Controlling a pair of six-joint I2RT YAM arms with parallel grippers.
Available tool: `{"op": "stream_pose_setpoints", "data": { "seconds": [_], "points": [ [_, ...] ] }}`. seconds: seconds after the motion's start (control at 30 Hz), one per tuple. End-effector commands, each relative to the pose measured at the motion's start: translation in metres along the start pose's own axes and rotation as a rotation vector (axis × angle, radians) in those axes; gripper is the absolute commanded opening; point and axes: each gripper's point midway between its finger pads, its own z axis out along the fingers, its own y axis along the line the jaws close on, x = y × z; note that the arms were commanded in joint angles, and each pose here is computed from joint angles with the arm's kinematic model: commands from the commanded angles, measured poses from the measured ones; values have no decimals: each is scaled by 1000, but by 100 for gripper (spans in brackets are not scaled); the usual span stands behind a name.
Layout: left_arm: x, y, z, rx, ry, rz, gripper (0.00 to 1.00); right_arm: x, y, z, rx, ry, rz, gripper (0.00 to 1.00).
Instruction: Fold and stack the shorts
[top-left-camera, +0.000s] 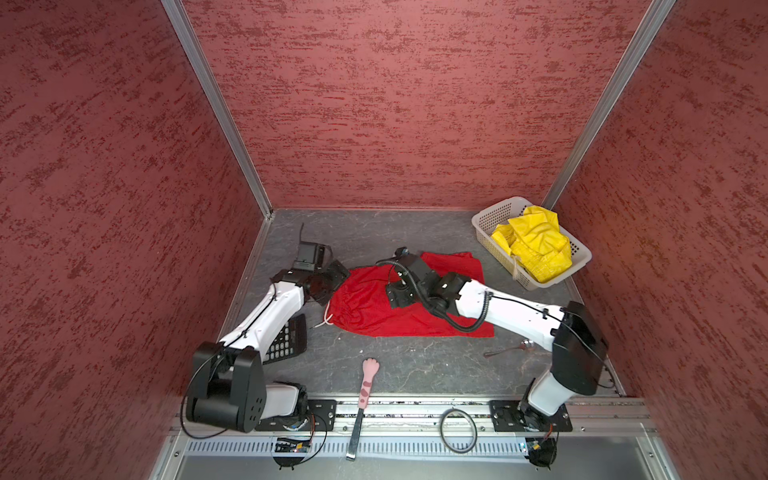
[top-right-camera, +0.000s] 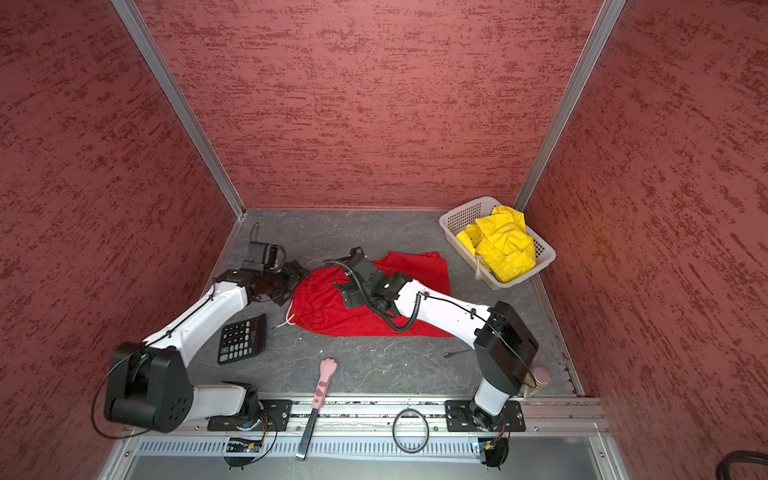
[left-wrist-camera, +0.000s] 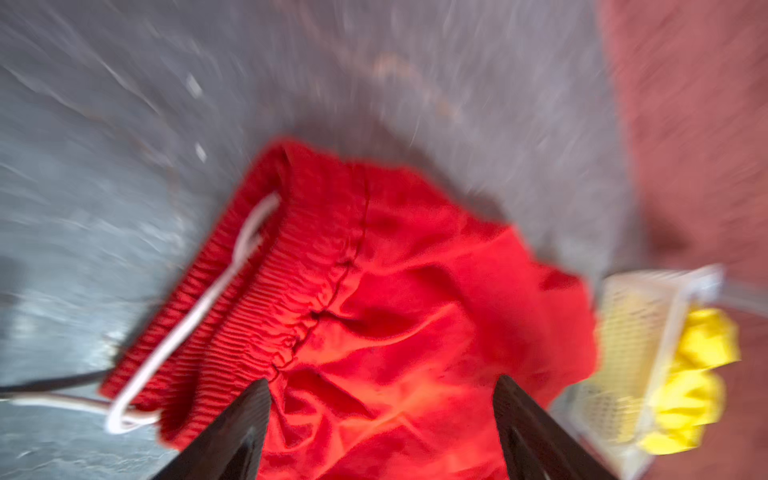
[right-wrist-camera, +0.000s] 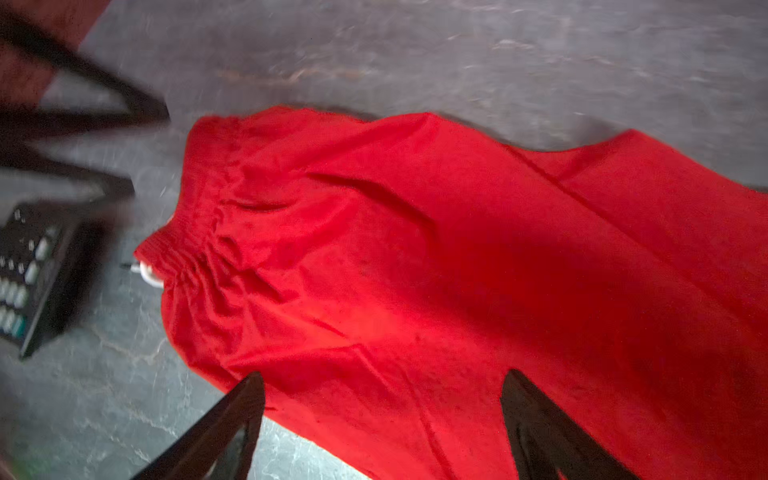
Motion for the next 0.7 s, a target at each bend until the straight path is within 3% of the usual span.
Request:
{"op": "stream_pose_setpoints", "data": {
  "seconds": [0.0, 0.07, 0.3, 0.5, 0.67],
  "points": [
    [-27, 1, -35, 53, -88, -16, 90, -23, 47, 4, -71, -103, -150, 95],
    [-42, 12, -52, 49, -146, -37, 100, -22, 73, 17, -83, -95, -222, 99],
    [-49, 54, -62, 14, -149, -128, 100, 7, 141, 67, -166, -13, -410, 99],
    [-41, 81, -56, -8, -127, -177, 99, 32, 154, 107, -207, 60, -430, 98],
    [-35, 98, -46, -65, -99, -197, 100, 43, 141, 134, -147, 93, -384, 93]
  ]
}}
